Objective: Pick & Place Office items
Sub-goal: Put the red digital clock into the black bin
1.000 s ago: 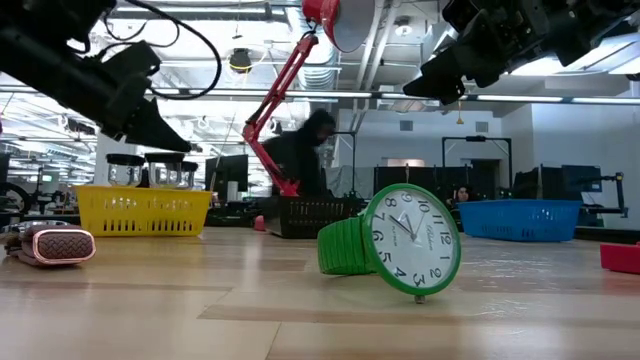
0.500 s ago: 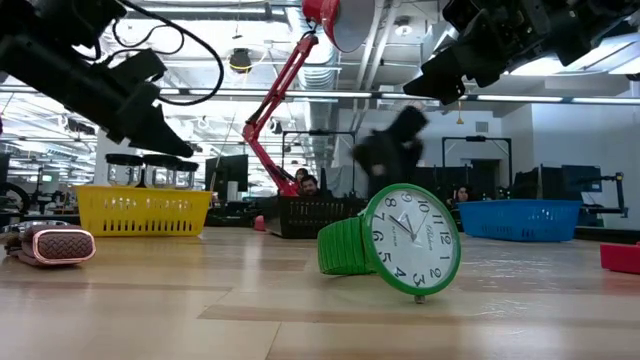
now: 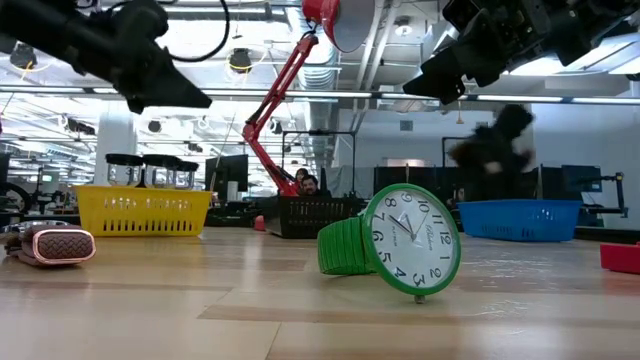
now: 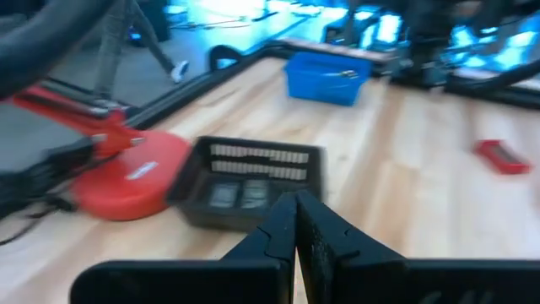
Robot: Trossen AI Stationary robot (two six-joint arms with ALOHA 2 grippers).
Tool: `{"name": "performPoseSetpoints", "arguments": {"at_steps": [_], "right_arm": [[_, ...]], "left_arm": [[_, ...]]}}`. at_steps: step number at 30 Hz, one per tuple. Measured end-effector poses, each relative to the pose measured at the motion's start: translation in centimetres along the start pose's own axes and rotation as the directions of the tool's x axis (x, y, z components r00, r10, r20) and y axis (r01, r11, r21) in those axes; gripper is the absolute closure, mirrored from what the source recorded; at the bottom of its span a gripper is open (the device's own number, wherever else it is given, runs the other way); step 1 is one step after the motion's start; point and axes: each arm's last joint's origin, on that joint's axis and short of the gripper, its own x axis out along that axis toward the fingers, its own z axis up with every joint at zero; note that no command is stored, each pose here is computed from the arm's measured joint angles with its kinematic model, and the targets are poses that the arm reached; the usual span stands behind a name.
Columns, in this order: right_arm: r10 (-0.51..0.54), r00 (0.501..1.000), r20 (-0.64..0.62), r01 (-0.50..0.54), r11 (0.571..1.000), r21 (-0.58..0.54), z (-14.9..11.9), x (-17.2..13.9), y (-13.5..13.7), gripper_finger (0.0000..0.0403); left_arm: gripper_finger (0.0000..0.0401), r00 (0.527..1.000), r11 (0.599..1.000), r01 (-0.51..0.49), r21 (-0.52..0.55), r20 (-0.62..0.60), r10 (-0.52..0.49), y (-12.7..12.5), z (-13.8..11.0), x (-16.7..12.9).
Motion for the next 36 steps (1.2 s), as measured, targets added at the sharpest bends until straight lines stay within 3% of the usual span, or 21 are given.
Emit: {"name": "performPoseSetpoints", "arguments": {"at_steps": [10, 14, 20, 27, 36], "right_arm": [[-0.002, 1.000, 0.026, 0.002, 1.000, -0.003, 0.3, 0.0, 0.0, 0.0149], [-0.002, 0.999, 0.034, 0.002, 1.000, -0.004, 0.3, 0.0, 0.0, 0.0149], [0.018, 0.999, 0.033, -0.019, 0.999, 0.035, 0.3, 0.1, 0.5, 0.0149], [0.033, 0.999, 0.036, -0.035, 0.997, 0.069, 0.4, 0.1, 0.8, 0.0149], [0.031, 0.997, 0.069, -0.035, 0.997, 0.064, 0.7, 0.1, 0.8, 0.0149]], "left_arm": [[0.0401, 0.968, 0.976, 0.216, -0.016, 0.131, -0.212, -2.8, 1.0, -1.2], [0.0401, 0.945, 0.964, 0.263, 0.039, 0.190, -0.265, -4.4, 1.0, -1.1], [0.0401, 0.940, 0.955, 0.276, 0.106, 0.175, -0.291, -7.7, 2.4, 0.1], [0.0401, 0.917, 0.905, 0.329, 0.269, 0.138, -0.374, -13.2, 5.0, 1.6], [0.0391, 0.897, 0.858, 0.398, 0.324, 0.061, -0.439, -17.0, 4.3, 3.8]]}}
